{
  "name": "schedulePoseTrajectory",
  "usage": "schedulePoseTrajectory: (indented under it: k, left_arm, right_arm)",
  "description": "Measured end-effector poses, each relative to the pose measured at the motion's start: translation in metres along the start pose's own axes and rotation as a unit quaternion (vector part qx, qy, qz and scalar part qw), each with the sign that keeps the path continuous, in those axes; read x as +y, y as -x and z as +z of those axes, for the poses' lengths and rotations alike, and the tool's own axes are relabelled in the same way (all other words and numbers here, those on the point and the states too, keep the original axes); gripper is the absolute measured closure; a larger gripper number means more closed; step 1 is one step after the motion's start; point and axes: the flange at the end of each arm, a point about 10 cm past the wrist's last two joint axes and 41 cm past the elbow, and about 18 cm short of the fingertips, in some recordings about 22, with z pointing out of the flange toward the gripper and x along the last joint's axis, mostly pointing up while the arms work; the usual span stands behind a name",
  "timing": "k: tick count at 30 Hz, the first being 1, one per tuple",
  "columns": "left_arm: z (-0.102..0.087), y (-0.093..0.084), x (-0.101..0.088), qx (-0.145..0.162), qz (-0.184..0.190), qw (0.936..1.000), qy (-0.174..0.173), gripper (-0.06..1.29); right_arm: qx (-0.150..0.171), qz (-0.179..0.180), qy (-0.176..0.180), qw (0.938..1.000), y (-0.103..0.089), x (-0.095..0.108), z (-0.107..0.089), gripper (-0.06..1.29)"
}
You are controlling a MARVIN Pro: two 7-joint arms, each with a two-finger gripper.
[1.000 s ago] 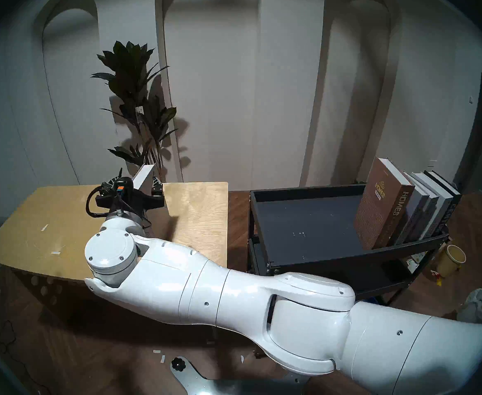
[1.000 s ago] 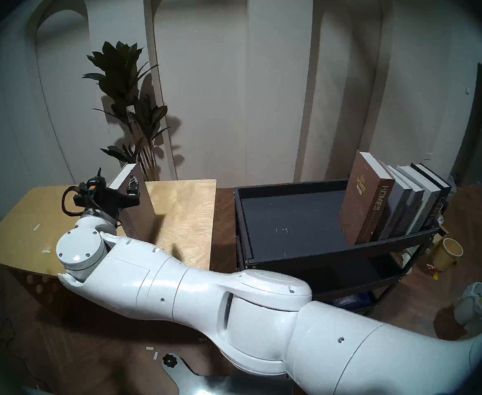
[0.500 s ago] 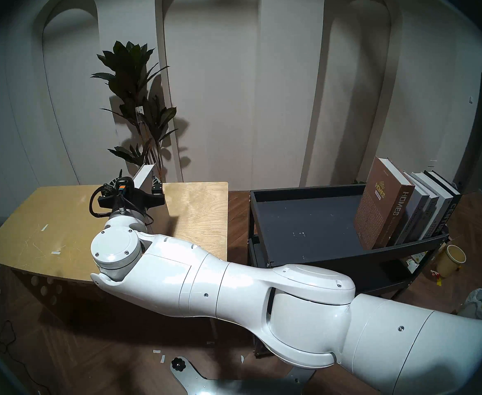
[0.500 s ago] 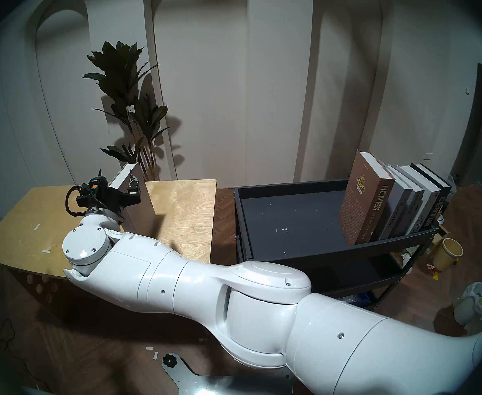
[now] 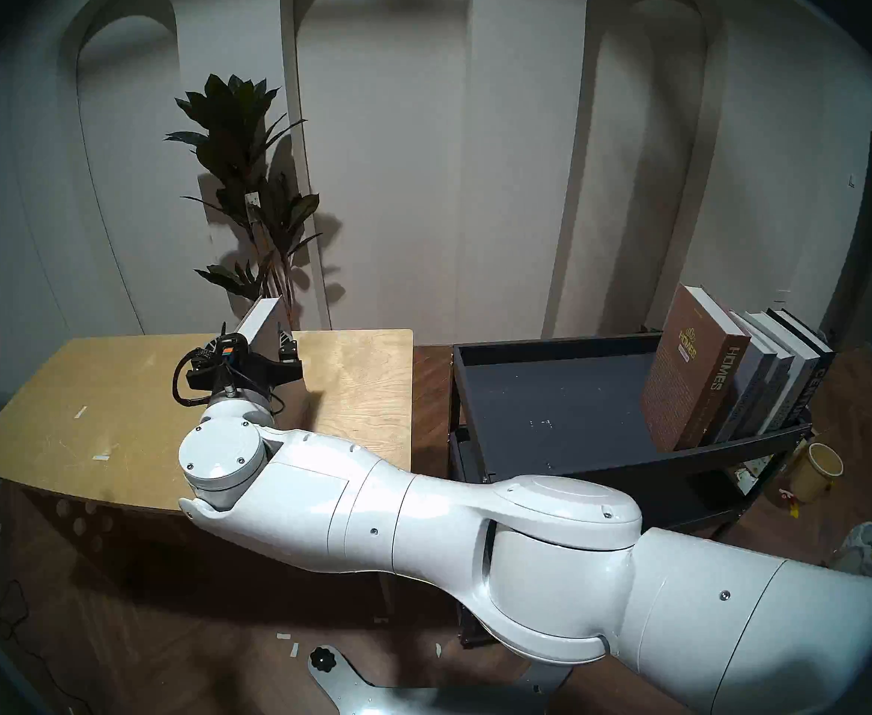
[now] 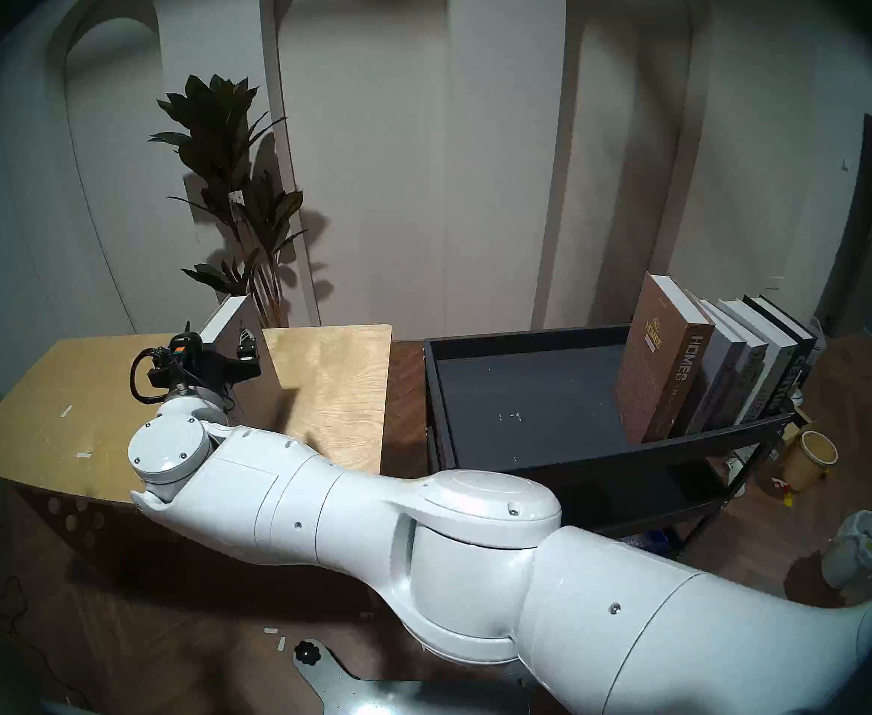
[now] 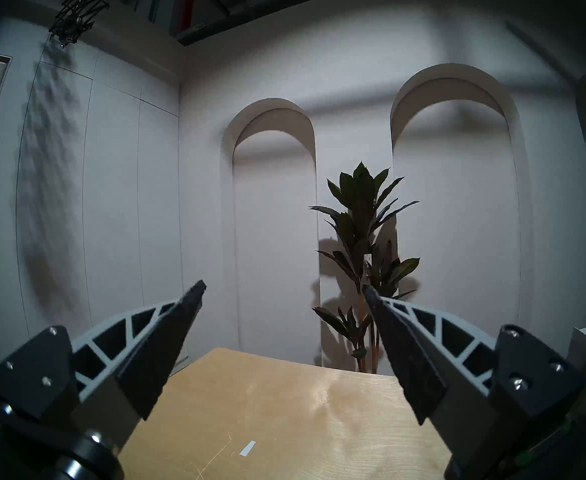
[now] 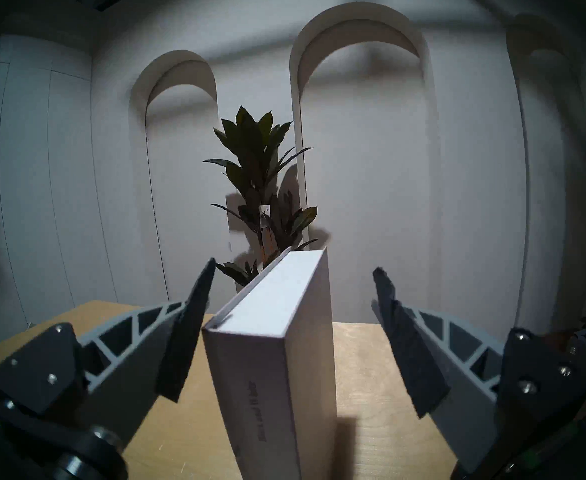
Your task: Move the books from the display table onto the shelf, standing them upright with spines facing out and tallest at one end
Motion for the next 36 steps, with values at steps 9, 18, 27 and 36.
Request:
schedulePoseTrajectory:
  k: [9, 18, 27, 36]
  left_arm:
    - [0.000, 0.000, 0.000, 0.000, 0.000, 1.0000, 0.002, -0.01]
    - [0.000, 0.000, 0.000, 0.001, 0.001, 1.0000, 0.004, -0.01]
    - [0.000, 0.001, -0.001, 0.001, 0.002, 1.0000, 0.005, -0.01]
    - [0.001, 0.000, -0.001, 0.002, 0.003, 1.0000, 0.007, -0.01]
  right_arm:
    - [-0.014, -0.010, -0.006, 0.9998, 0.013, 0.003, 0.001, 0.00]
    - [-0.028, -0.018, -0.007, 0.9994, 0.023, 0.008, 0.004, 0.00]
    - [-0.032, -0.020, -0.007, 0.9993, 0.024, 0.012, 0.011, 0.82]
    - [-0.034, -0.019, -0.005, 0.9992, 0.023, 0.016, 0.017, 0.92]
